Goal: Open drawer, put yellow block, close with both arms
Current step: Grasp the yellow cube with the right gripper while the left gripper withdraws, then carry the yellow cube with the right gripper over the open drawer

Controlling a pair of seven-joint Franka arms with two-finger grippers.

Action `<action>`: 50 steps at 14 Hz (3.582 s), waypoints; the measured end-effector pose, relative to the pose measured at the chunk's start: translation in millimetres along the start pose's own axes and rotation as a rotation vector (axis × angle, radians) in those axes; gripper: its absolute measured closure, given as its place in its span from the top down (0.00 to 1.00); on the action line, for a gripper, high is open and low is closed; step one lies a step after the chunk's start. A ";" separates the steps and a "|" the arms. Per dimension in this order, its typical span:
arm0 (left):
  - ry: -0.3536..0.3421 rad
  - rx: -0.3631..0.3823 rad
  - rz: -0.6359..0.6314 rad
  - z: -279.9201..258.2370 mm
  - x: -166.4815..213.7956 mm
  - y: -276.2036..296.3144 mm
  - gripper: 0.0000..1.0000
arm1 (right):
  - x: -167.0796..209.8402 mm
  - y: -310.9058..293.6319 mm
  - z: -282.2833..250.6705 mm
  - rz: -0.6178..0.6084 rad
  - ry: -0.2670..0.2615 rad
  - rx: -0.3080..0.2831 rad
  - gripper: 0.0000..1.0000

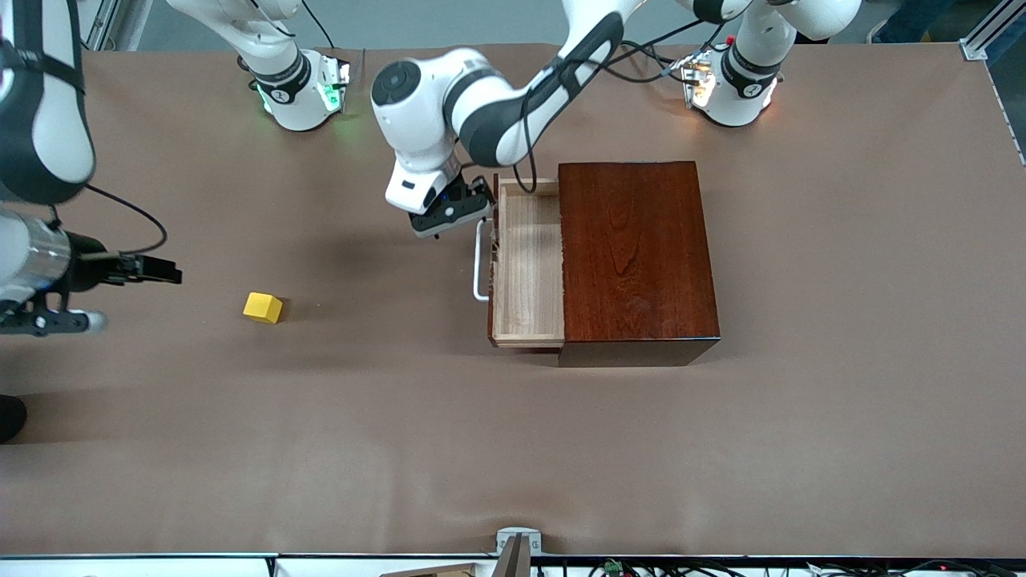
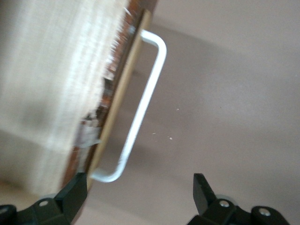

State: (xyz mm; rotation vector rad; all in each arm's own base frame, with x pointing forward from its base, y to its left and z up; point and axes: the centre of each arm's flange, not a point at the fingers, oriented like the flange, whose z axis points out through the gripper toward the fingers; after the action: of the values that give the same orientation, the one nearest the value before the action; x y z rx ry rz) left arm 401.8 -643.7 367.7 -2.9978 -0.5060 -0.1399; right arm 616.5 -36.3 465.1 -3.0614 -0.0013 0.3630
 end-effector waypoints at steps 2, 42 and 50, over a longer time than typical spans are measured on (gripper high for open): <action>0.007 0.023 -0.012 -31.1 9.6 -14.7 1.00 | 15.5 2.2 27.3 0.001 -0.025 0.004 1.00; -0.147 -0.046 0.303 -199.0 352.9 -505.4 1.00 | -6.7 -143.9 163.6 0.357 -0.053 0.010 0.56; -0.140 -0.047 0.309 -185.0 334.3 -511.4 1.00 | -35.7 -280.4 94.2 0.574 -0.056 0.039 0.56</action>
State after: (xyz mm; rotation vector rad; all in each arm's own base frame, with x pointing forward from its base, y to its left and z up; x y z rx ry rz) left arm 533.2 -75.9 628.3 -3.0979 -0.0462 0.0829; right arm 561.5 248.9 398.4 -2.9513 0.8781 0.4626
